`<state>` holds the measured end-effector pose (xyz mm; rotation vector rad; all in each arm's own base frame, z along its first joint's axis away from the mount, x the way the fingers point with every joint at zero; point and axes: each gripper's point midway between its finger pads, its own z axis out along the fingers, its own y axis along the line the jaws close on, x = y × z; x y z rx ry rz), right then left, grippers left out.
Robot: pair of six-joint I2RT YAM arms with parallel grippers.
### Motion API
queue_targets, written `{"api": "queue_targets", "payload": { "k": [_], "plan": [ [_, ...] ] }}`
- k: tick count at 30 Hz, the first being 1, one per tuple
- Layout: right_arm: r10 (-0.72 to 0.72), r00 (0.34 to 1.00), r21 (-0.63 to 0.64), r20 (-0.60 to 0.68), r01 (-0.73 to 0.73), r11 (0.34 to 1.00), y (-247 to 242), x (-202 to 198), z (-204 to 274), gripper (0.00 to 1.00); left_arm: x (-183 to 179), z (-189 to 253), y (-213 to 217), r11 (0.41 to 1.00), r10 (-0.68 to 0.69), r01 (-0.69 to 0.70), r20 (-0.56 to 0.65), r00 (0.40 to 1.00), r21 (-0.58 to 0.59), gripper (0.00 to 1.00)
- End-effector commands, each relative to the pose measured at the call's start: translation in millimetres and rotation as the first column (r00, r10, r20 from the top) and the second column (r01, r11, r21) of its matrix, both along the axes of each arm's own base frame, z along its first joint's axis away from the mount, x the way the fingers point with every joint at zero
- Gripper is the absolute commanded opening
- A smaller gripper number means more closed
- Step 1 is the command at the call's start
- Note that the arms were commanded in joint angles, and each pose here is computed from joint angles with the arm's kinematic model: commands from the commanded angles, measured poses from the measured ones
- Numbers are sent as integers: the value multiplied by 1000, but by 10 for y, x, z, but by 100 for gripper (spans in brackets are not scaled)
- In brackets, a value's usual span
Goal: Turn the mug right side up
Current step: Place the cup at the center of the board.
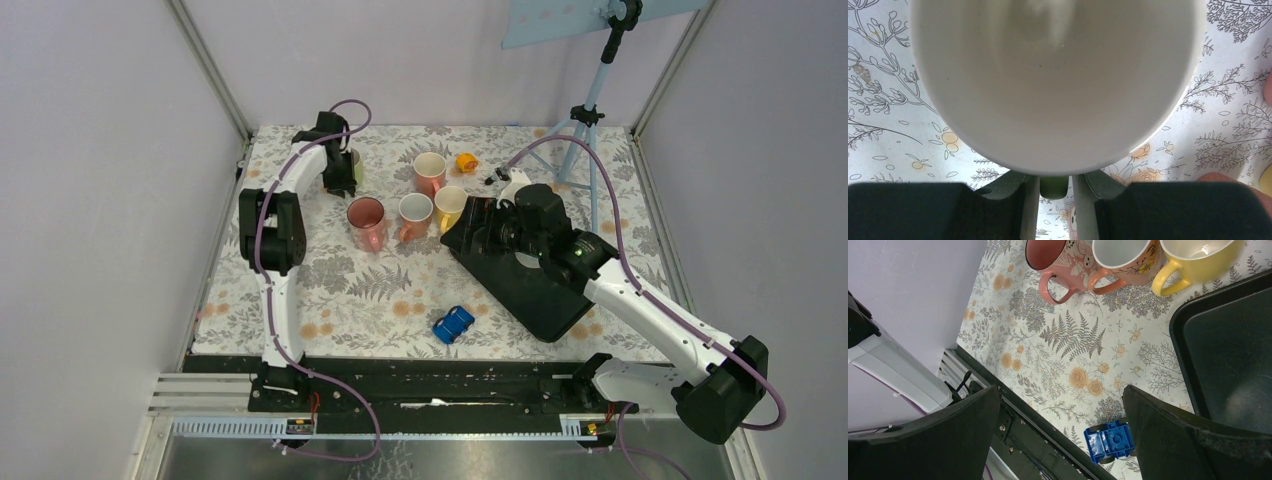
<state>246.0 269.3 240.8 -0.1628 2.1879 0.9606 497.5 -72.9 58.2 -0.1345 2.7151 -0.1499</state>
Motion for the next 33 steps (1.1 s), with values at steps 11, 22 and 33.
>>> {"api": "queue_targets", "payload": {
  "k": [11, 22, 33],
  "plan": [
    [13, 999, 44, 44, -15, 999, 79, 26, 166, 100, 236, 497, 77, 1000, 3, -6, 146, 989, 20, 68],
    [-27, 998, 33, 53, 25, 999, 11, 57, 152, 100, 195, 1146, 188, 997, 59, -73, 306, 950, 35, 99],
    [-202, 976, -64, 76, 207, 976, -299, 233, 35, 100, -254, 1896, -251, 1000, -3, 15, 480, 877, -20, 99]
  ]
}}
